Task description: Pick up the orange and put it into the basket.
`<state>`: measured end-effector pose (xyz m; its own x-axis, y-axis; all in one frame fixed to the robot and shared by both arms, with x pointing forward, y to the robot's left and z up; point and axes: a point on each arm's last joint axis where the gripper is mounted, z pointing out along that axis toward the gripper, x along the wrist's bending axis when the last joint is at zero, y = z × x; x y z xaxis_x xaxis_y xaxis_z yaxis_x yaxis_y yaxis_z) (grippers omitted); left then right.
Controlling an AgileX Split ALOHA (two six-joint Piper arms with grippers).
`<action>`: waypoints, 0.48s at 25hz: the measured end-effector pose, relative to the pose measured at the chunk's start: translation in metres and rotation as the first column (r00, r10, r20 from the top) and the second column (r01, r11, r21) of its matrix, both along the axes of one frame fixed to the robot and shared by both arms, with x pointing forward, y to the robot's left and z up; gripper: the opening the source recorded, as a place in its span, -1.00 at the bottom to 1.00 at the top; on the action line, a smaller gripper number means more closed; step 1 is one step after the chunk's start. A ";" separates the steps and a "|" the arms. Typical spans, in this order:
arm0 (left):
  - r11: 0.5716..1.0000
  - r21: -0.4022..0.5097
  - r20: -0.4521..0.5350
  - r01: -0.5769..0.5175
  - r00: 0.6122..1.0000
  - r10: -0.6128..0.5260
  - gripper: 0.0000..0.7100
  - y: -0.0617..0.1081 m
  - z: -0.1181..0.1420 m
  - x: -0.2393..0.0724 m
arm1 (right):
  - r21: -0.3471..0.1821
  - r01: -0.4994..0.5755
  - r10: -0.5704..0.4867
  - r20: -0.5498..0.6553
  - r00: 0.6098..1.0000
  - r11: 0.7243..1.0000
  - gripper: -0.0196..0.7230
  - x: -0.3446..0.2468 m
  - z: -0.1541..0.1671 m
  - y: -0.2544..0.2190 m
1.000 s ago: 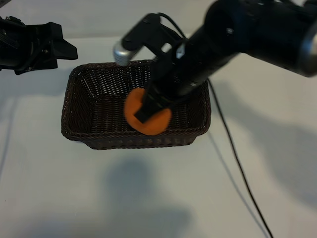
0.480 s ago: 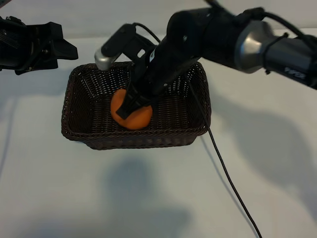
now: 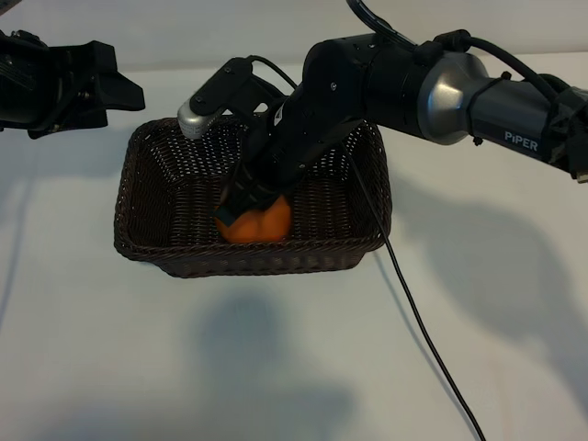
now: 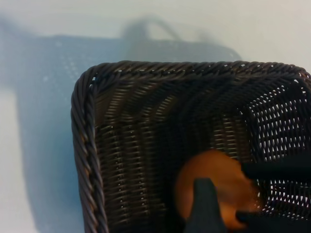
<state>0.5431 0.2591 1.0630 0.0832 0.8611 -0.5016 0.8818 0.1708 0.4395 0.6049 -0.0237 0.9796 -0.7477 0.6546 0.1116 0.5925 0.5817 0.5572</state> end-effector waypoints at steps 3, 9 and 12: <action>1.000 0.001 0.001 0.001 1.000 -0.001 0.54 0.000 0.000 0.000 | 0.006 0.004 -0.004 0.005 1.000 1.000 0.82 -0.001 0.004 0.000; 1.000 0.003 0.004 0.000 1.000 0.000 0.54 0.000 0.000 0.000 | 0.004 0.061 -0.061 -0.022 0.998 0.998 0.93 -0.002 0.017 -0.004; 1.000 0.008 0.009 0.005 1.000 -0.005 0.54 0.000 0.000 0.000 | -0.014 0.097 -0.097 -0.014 0.995 0.995 0.89 -0.006 0.031 -0.010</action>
<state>0.5435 0.2594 1.0630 0.0919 0.8644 -0.4942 0.8786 0.1632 0.4488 0.5992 -0.0333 1.0105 -0.6787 0.7256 0.1131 0.6548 0.5283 0.5404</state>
